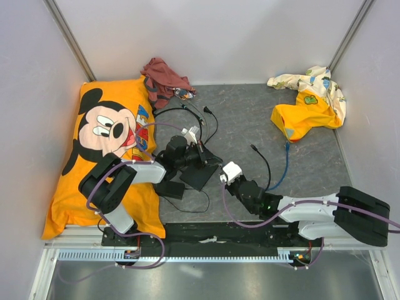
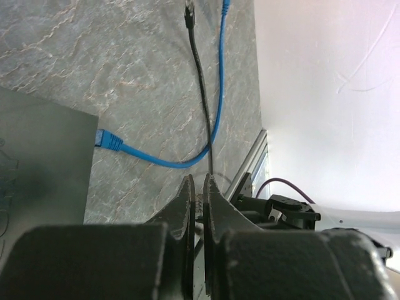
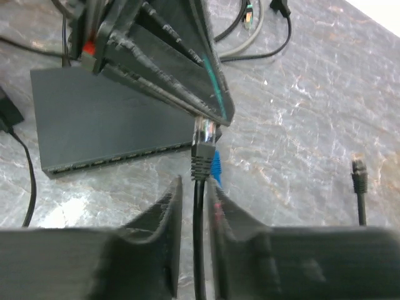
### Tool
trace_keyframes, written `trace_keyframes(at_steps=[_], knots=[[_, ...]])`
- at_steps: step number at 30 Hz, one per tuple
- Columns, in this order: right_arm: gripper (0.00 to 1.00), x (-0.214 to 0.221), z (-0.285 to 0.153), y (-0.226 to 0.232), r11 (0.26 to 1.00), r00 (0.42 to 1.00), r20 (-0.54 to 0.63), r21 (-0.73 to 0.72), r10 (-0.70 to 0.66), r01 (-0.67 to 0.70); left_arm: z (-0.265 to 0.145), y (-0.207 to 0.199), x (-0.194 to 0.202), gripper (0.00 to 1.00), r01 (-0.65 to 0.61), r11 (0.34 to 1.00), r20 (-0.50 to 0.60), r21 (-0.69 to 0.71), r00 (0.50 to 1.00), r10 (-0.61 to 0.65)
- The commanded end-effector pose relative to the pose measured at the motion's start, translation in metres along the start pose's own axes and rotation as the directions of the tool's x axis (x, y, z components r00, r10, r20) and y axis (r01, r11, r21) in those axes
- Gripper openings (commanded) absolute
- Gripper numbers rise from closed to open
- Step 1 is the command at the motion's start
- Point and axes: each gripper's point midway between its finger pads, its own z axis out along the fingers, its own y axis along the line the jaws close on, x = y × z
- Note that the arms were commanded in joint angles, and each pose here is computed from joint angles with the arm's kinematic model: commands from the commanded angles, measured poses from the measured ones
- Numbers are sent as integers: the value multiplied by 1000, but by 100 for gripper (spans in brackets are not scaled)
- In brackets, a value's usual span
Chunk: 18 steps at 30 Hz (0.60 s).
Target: Insert the plug into the switch port
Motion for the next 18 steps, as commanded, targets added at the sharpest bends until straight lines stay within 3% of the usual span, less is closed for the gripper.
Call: trace_keyframes(at_steps=[1, 4, 7, 18], knots=[[34, -30, 5, 2, 986, 989, 27, -91, 144, -141, -2, -25, 5, 2, -27, 993, -11, 115, 1000, 28], [46, -36, 4, -1, 968, 980, 14, -157, 200, -195, -2, -25, 5, 2, -21, 993, -7, 120, 1000, 22], [51, -41, 6, -9, 955, 971, 12, -182, 241, -234, -1, -26, 5, 2, -15, 992, -5, 128, 1000, 16], [44, -33, 11, -8, 919, 953, -37, -256, 302, -301, -3, -25, 4, 2, -17, 992, 5, 126, 1000, 16]])
